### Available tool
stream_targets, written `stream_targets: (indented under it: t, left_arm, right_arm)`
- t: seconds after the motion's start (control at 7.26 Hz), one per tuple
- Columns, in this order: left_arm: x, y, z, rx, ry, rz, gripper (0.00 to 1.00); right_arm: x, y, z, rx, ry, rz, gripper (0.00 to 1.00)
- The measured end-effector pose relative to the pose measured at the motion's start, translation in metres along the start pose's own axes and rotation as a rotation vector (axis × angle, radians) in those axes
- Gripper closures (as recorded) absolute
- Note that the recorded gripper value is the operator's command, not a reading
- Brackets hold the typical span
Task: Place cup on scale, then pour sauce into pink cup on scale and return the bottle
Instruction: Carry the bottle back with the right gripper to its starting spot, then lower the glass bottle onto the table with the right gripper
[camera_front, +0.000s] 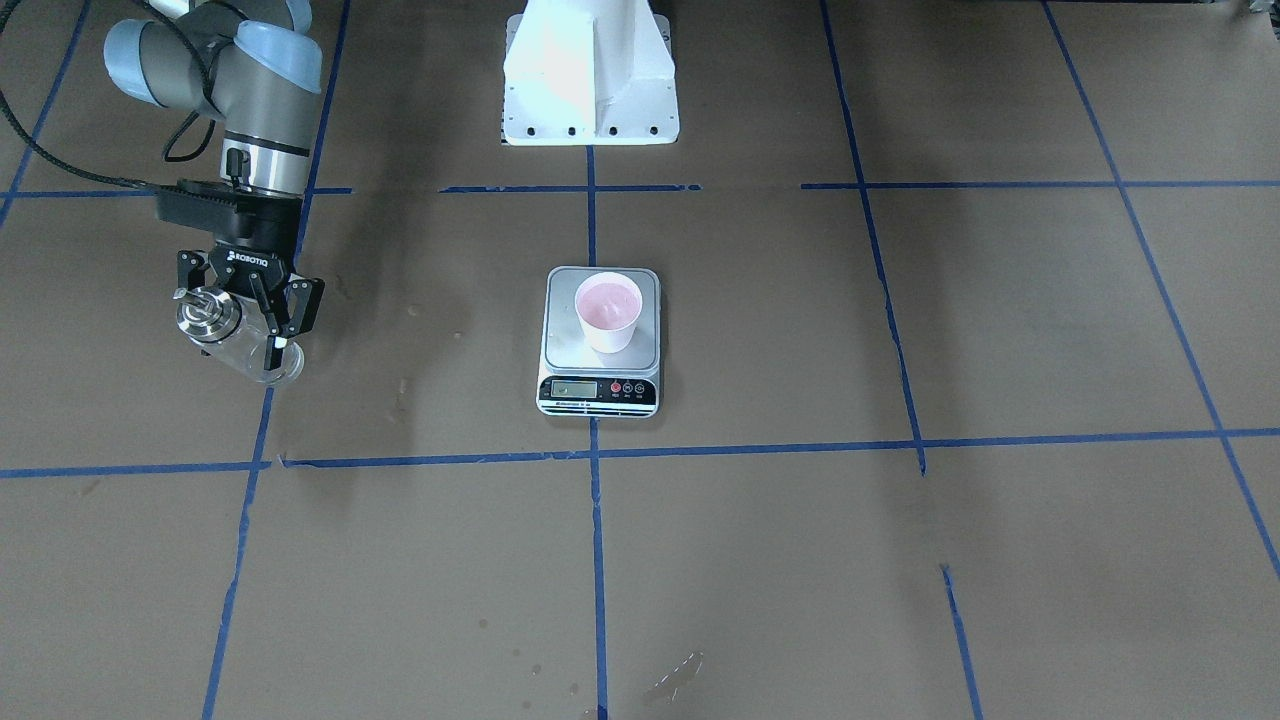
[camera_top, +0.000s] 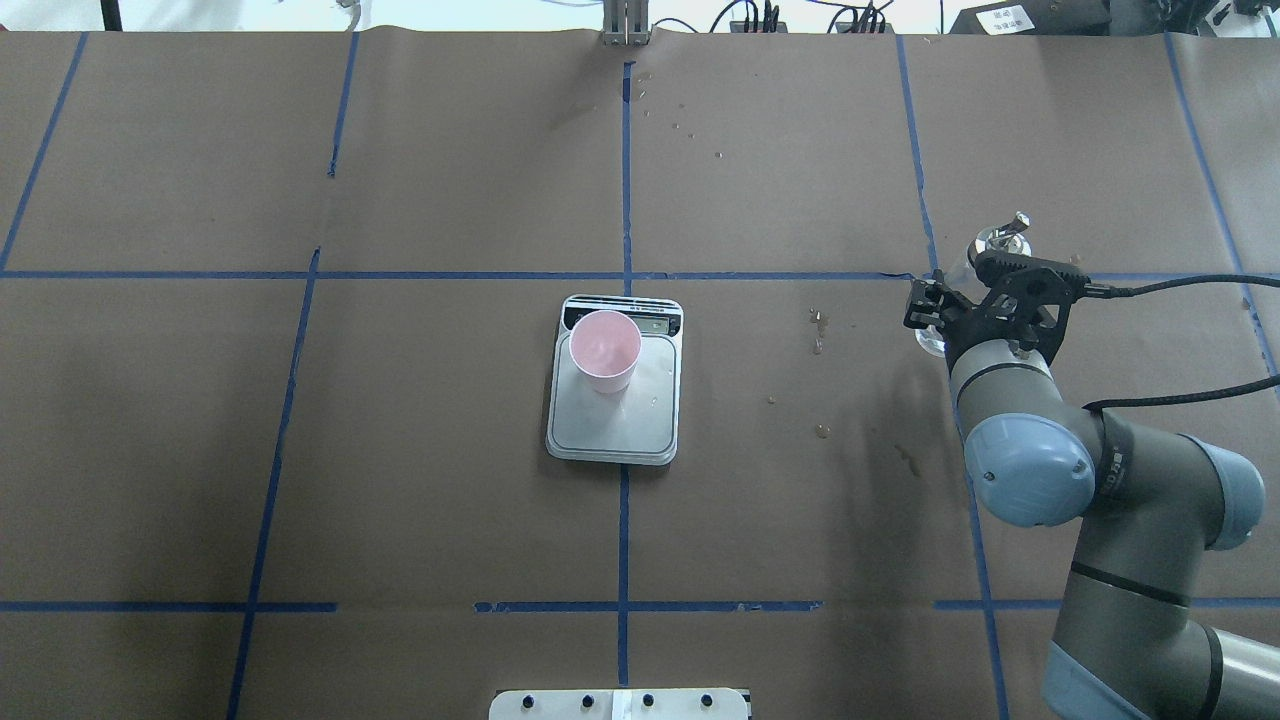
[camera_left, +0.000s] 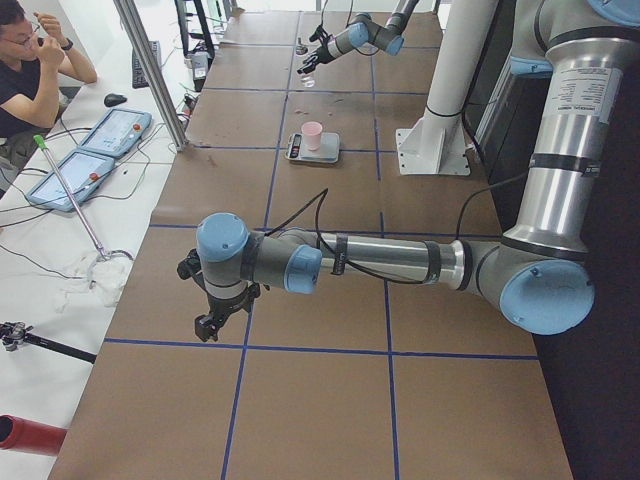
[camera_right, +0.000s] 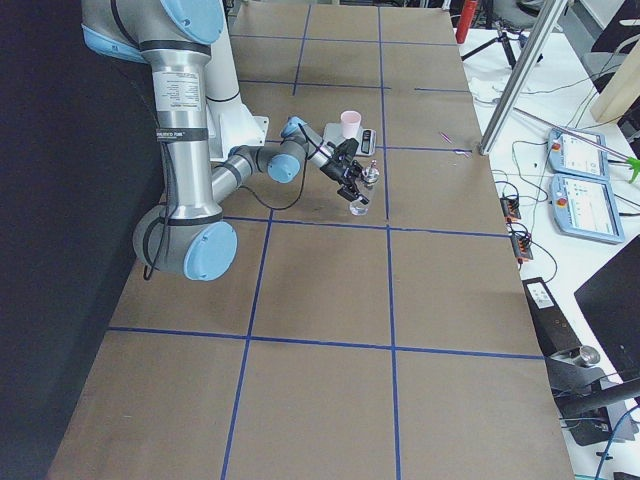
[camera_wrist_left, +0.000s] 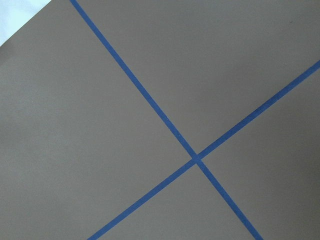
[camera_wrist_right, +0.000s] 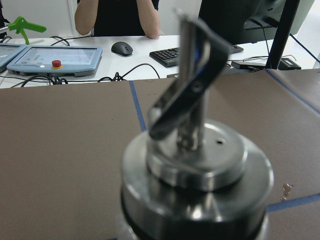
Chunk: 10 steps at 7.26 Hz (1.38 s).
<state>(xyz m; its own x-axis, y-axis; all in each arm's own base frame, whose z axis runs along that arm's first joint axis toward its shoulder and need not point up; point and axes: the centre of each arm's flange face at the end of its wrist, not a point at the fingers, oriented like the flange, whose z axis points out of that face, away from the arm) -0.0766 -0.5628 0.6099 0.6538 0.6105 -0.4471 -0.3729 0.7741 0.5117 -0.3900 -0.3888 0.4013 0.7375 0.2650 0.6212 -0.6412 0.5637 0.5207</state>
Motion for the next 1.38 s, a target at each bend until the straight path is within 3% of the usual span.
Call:
stream_targets:
  t: [0.55, 1.38]
  left_arm:
    - [0.000, 0.000, 0.000, 0.001, -0.001, 0.000, 0.00]
    - [0.003, -0.004, -0.005, 0.009, -0.006, 0.009, 0.00]
  right_arm:
    - [0.003, 0.016, 0.007, -0.013, 0.016, -0.026, 1.00]
    - [0.010, 0.030, 0.017, -0.081, 0.037, -0.047, 1.00]
